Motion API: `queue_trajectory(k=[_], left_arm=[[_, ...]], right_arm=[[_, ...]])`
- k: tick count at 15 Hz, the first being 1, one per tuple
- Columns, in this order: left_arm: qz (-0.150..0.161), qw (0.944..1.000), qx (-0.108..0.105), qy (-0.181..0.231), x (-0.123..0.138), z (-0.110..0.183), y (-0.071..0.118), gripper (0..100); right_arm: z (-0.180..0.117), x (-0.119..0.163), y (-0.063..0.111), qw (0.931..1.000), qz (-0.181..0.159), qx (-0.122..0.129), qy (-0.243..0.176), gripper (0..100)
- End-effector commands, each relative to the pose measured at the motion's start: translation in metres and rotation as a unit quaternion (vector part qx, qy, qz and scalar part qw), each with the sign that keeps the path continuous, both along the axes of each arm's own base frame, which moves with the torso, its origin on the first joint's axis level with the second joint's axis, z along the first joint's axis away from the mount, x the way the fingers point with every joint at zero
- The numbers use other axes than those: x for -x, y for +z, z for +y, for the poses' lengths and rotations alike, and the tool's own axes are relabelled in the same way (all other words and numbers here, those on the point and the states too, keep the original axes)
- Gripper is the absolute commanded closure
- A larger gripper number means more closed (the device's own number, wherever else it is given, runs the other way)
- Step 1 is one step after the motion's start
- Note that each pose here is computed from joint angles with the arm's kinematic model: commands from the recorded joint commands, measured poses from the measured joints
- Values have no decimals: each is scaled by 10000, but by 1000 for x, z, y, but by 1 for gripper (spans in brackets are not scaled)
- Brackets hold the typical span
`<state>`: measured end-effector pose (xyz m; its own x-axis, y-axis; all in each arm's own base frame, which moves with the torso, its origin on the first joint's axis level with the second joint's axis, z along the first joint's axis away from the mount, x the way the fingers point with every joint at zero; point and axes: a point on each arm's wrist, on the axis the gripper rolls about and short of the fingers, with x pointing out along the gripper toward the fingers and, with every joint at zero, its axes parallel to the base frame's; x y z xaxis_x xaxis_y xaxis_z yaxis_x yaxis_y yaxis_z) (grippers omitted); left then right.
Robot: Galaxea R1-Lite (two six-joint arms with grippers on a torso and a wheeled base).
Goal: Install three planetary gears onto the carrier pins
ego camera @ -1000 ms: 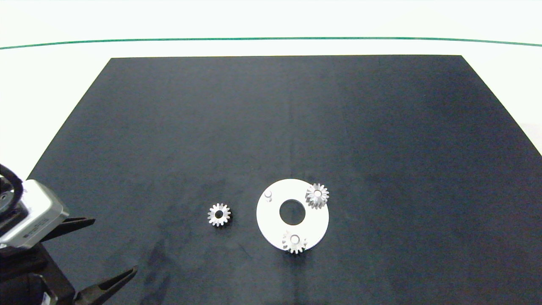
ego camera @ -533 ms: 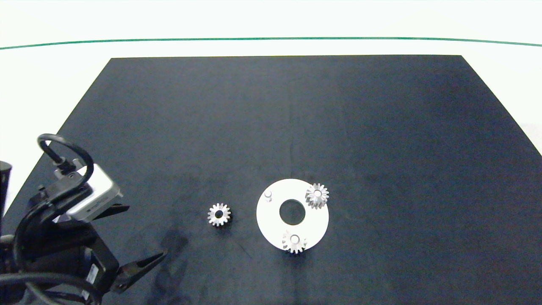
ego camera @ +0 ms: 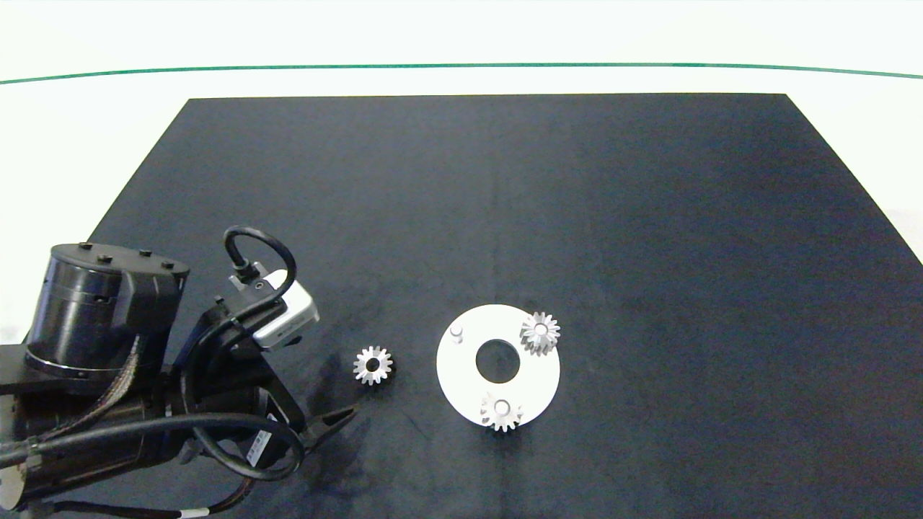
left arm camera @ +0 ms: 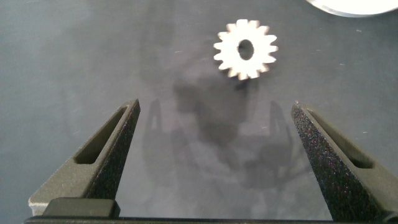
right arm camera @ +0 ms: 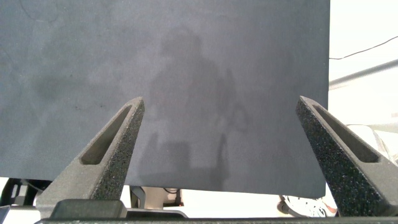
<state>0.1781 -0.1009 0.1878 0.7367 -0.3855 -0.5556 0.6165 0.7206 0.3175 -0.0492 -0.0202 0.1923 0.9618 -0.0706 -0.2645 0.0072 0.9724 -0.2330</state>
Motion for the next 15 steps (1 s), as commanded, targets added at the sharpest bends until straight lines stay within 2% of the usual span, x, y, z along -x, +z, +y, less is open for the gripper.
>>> queue_trajectory(k=[1, 4, 11, 15], left_arm=[[65, 9998, -38, -166, -7, -12, -9, 0], [-46, 9997, 31, -255, -14, -22, -11, 0], [-81, 9995, 77, -287, -21, -26, -10, 0], [7, 9996, 31, -283, -23, -28, -15, 9]], right_arm=[[0, 0, 0, 10000, 23, 13, -7, 0], [0, 0, 1, 10000, 23, 13, -7, 0], [0, 2, 1, 10000, -36, 5, -51, 0], [0, 4, 1, 9999, -81, -4, -74, 0]])
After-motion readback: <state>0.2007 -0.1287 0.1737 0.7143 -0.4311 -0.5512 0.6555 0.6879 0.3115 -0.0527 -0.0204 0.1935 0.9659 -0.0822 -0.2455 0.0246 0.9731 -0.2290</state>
